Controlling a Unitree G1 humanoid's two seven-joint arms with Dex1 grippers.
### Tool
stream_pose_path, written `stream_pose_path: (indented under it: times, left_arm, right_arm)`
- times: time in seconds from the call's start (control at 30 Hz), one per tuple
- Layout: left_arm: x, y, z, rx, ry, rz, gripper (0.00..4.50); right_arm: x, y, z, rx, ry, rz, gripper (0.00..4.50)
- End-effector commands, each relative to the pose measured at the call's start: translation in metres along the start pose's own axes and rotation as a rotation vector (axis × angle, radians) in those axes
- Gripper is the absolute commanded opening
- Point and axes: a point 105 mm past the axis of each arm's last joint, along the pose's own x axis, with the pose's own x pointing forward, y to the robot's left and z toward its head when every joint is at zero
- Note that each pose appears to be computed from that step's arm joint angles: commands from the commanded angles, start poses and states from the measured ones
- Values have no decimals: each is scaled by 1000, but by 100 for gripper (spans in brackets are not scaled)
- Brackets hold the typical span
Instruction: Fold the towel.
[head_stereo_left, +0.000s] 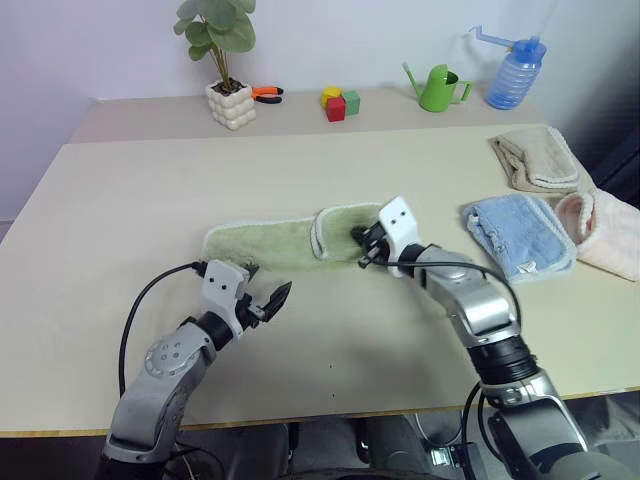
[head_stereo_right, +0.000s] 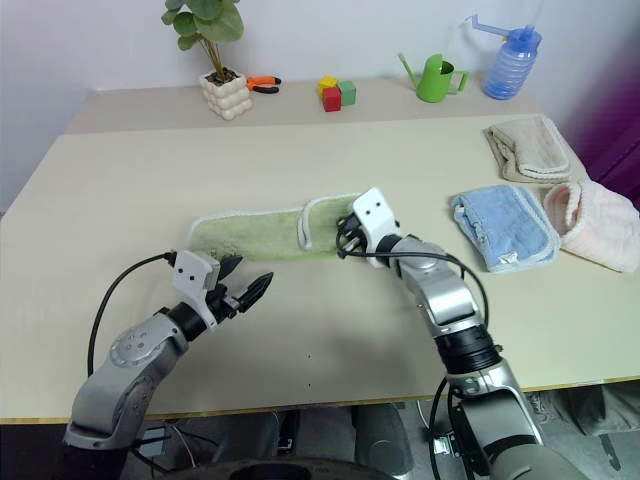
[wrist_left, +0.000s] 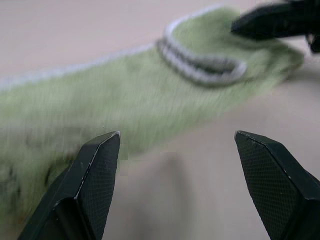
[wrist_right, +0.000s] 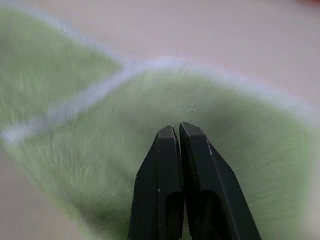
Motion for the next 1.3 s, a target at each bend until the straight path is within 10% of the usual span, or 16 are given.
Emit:
stream_pose_path:
  times: [0.03, 0.17, 0.27, 0.5, 1.03, 1.3]
  left_arm:
    - [-9, 1, 9, -11, -32, 55, 375]
    - [-19, 8, 4, -79, -5, 131, 375]
    - [-28, 19, -2, -205, 14, 209, 399]
    - [-35, 33, -8, -556, 1, 315, 450]
    - [4, 78, 13, -948, -112, 496, 450]
    - [3, 82, 23, -940, -165, 483, 118]
  right_arm:
    - [5, 6, -7, -37, 10, 7, 11]
    - [2, -2, 12, 48, -63, -15, 11]
    - [-5, -2, 45, 48, -165, 41, 95]
    - [-22, 28, 72, -337, -247, 194, 443]
    - [-29, 58, 57, -405, -254, 247, 447]
    - [-32, 59, 54, -407, -246, 235, 450]
